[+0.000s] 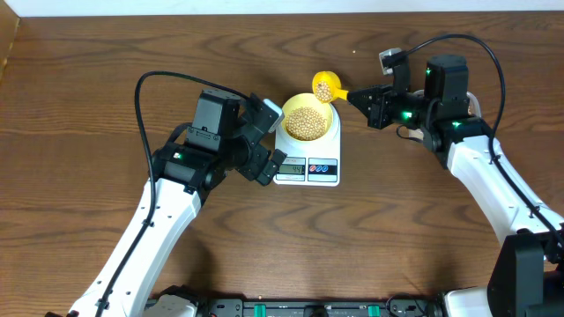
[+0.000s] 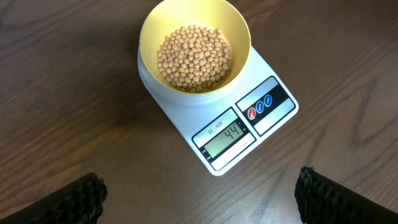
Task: Scoop item into bowl and weigh 50g on scale
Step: 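Lift the filled scoop and carry it left over the yellow bowl, then tilt the scoop slightly to trickle soybeans into the bowl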
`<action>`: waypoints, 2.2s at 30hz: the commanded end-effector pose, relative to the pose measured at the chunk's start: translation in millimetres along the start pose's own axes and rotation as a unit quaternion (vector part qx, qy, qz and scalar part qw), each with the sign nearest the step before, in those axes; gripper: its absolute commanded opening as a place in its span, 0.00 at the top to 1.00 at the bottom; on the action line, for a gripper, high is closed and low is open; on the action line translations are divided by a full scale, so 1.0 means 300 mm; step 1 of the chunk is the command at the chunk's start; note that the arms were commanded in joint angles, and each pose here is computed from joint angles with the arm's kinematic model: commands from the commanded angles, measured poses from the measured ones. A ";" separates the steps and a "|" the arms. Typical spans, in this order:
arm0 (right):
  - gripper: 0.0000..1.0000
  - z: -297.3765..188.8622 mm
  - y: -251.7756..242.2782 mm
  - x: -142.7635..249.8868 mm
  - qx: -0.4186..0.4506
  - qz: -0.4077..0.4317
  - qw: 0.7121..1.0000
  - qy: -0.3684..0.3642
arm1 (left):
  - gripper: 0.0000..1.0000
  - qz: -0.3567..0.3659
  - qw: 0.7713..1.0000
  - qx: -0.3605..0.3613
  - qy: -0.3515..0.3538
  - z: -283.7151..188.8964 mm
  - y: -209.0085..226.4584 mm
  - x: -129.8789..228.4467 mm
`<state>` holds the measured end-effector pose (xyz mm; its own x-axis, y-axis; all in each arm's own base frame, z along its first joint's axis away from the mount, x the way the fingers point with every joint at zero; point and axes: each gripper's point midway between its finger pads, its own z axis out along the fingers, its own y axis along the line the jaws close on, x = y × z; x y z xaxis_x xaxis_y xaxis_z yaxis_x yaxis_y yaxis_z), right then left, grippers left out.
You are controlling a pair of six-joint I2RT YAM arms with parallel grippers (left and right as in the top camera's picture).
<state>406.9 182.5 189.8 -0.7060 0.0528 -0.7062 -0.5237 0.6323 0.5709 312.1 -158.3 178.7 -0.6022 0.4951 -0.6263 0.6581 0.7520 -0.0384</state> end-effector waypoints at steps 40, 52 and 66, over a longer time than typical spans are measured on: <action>0.99 0.042 0.048 0.031 -0.017 -0.063 0.998 0.014 | 0.01 0.000 1.000 0.004 -0.002 -0.006 -0.004 0.001; 0.99 0.054 0.066 0.040 -0.022 -0.079 0.996 0.018 | 0.01 0.000 1.000 0.004 -0.003 -0.006 -0.004 0.001; 0.99 0.055 0.067 0.040 -0.023 -0.131 0.991 0.017 | 0.01 0.000 1.000 0.004 -0.002 -0.006 -0.004 0.001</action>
<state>395.8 206.4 190.0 -0.5843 -0.1052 -0.8047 -0.6867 0.5925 0.4211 312.1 -158.3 178.7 -0.6022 0.4951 -0.6263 0.6581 0.7520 -0.0384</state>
